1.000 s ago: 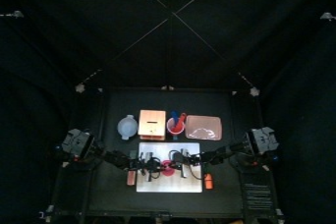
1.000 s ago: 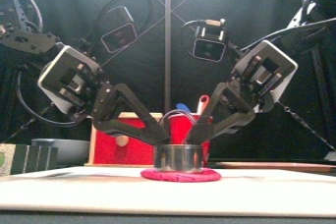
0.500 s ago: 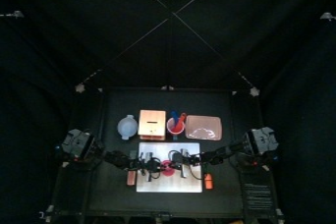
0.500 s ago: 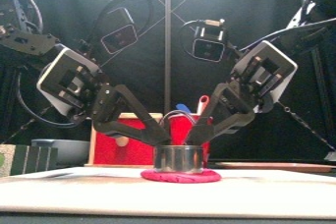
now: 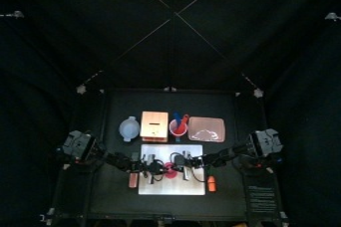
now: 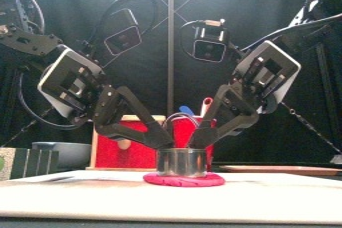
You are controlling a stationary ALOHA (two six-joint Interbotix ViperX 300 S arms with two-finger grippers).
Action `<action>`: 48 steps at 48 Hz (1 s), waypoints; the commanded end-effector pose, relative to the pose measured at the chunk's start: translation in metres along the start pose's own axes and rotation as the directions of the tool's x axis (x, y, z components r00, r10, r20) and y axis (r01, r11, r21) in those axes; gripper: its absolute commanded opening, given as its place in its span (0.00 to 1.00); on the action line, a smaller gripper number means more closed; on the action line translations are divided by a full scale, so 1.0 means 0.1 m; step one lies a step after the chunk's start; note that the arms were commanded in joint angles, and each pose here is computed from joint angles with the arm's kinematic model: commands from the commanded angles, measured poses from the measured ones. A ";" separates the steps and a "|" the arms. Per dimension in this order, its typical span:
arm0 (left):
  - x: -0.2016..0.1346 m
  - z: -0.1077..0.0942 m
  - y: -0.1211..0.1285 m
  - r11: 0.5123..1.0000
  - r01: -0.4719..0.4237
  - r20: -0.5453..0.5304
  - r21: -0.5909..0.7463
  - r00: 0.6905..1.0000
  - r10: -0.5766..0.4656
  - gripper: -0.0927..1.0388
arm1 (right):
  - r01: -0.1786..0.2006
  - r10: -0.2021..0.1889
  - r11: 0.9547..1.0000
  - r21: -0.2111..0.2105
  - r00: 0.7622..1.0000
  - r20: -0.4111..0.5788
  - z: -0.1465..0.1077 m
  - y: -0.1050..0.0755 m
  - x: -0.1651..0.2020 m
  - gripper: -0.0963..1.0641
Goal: Get the cutter from the drawer then cut the dough then place the extra dough in the bowl
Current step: Cut the dough
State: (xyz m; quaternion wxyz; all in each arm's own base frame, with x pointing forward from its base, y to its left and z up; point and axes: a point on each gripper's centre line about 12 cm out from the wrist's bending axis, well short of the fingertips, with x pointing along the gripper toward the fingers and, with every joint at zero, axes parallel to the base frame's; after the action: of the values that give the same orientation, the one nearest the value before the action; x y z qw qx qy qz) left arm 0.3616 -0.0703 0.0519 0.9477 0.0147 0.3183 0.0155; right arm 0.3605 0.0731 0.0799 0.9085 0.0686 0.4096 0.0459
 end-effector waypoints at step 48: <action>-0.13 0.33 0.33 0.999 -0.037 0.088 -0.004 0.995 0.038 0.81 | -0.038 0.037 0.999 0.014 0.996 0.078 0.38 0.21 -0.17 0.78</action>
State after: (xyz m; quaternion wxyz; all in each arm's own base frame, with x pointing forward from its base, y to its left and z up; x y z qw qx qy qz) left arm 0.3705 -0.0479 0.0819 0.9594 0.0275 0.2798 0.0203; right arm 0.3755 0.0828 0.1045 0.9164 0.0828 0.3885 0.0494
